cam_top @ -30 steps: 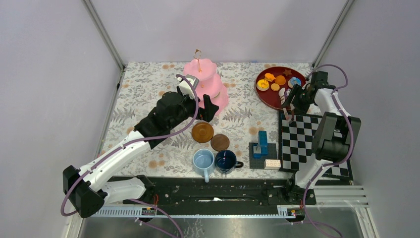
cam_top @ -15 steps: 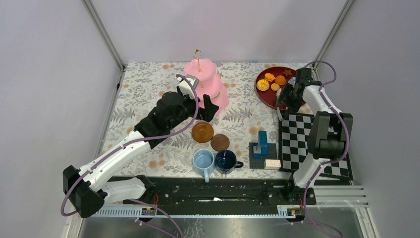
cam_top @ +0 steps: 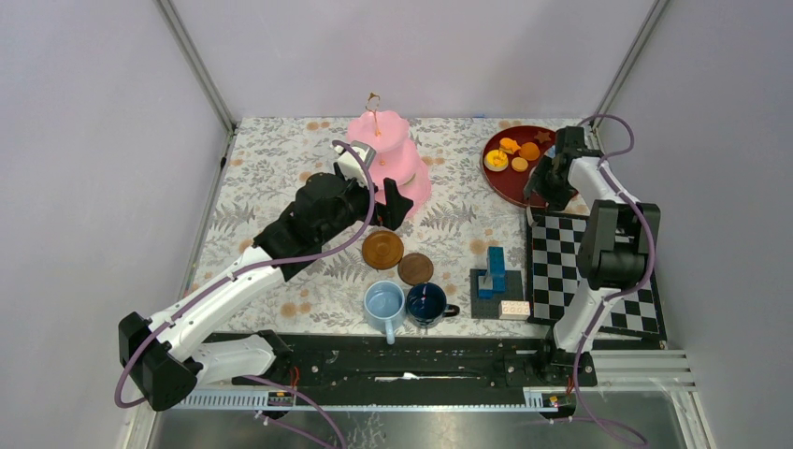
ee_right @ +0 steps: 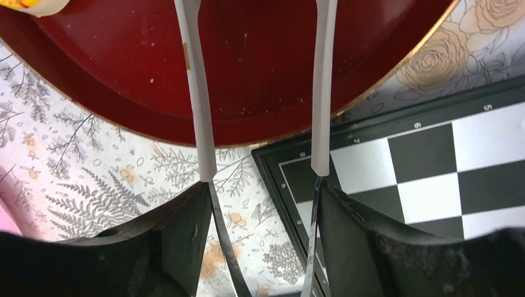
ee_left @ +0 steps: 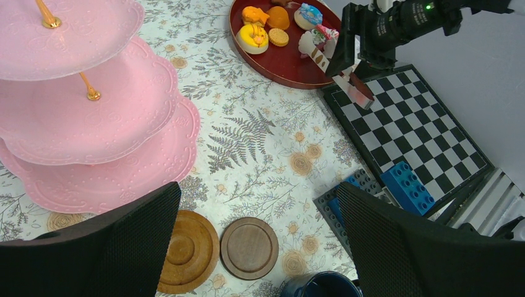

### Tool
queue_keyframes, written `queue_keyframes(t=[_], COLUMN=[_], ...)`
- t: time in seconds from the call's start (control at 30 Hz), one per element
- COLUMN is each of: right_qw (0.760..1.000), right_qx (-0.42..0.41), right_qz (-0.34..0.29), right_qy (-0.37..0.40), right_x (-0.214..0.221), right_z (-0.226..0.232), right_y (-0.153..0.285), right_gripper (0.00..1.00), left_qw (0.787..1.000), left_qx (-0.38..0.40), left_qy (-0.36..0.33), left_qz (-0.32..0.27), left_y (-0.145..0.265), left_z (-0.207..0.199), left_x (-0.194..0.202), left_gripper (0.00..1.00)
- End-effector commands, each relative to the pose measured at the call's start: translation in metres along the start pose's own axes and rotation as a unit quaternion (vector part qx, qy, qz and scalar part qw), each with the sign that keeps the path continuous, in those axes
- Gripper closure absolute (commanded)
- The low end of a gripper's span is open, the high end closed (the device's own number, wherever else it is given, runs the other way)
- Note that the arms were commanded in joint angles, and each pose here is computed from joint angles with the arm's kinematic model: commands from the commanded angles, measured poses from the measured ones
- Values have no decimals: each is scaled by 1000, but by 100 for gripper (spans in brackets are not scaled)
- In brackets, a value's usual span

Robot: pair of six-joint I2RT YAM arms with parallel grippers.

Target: Serve the afternoon tea

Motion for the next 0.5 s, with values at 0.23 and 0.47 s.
queue_keyframes(t=[0.23,0.47], right_qw=[1000,999], right_qx=[18,41], right_qz=[-11,-15], right_qy=[10,32], right_x=[-25,-24], right_z=[13,5], right_y=[-11,-12], right_gripper=[34,45], left_qw=[1000,999], left_qx=[0,0], left_qy=[-5,-4], left_qz=[-16,-41], left_y=[-5,6], left_z=[-3,-1], left_x=[-15,-27], left_gripper=[1,1])
Point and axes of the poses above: each gripper's point midway between its finger pads, its own y axis back along the fingers, its own z axis along the line the jaws close on, x = y × z, the point moved 6 cm from there along y, back along the fingers, and after that the axes turned 7 degrees about -y, right-handed, at the moved point
